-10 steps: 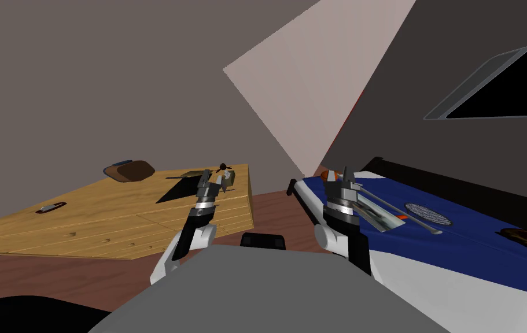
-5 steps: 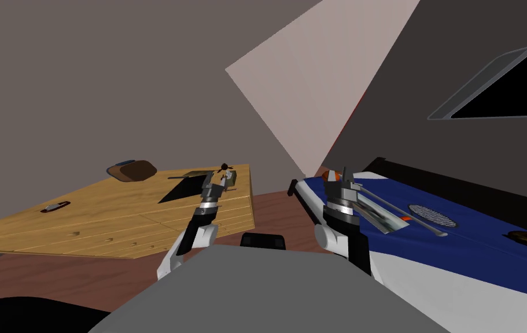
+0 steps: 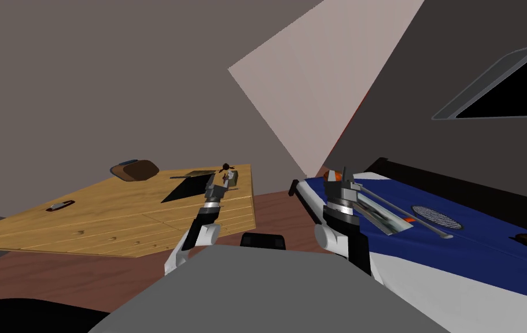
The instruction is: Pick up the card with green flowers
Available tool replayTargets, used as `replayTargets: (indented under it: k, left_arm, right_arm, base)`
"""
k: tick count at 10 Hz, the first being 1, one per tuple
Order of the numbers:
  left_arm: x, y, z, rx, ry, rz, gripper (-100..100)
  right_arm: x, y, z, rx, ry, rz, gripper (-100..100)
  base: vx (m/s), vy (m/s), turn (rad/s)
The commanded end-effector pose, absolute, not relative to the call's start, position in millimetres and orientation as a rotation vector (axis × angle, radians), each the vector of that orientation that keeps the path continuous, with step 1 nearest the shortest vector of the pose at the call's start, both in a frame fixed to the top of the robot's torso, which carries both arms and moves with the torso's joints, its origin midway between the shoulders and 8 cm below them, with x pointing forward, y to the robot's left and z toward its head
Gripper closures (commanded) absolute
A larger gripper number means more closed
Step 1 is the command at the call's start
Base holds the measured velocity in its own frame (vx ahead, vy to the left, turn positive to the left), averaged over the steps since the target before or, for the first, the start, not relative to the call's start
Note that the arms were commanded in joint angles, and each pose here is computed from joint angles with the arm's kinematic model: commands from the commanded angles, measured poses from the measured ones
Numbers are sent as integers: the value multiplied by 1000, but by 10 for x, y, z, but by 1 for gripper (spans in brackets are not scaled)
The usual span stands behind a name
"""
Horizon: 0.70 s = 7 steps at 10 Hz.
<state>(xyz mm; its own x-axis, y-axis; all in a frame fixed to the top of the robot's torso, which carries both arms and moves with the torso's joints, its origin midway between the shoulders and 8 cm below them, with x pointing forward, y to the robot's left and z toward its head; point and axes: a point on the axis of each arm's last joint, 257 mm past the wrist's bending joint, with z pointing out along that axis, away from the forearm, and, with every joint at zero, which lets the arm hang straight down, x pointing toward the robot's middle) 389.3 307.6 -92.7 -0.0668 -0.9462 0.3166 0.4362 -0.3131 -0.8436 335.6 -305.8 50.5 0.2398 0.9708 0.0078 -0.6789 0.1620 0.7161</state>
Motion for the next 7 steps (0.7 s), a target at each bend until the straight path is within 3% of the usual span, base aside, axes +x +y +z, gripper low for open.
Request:
replayTargets:
  k: [1, 7]
  left_arm:
    - [3926, 3083, -1045, -1133, 665, -1652, -100]
    - [4082, 3091, -1506, -1353, 568, -1789, -100]
  right_arm:
    - [3356, -3058, 505, 680, 522, 1256, 0]
    - [3356, -3058, 505, 680, 522, 1256, 0]
  base:
    - [3, 24, 8]
    - [9, 26, 11]
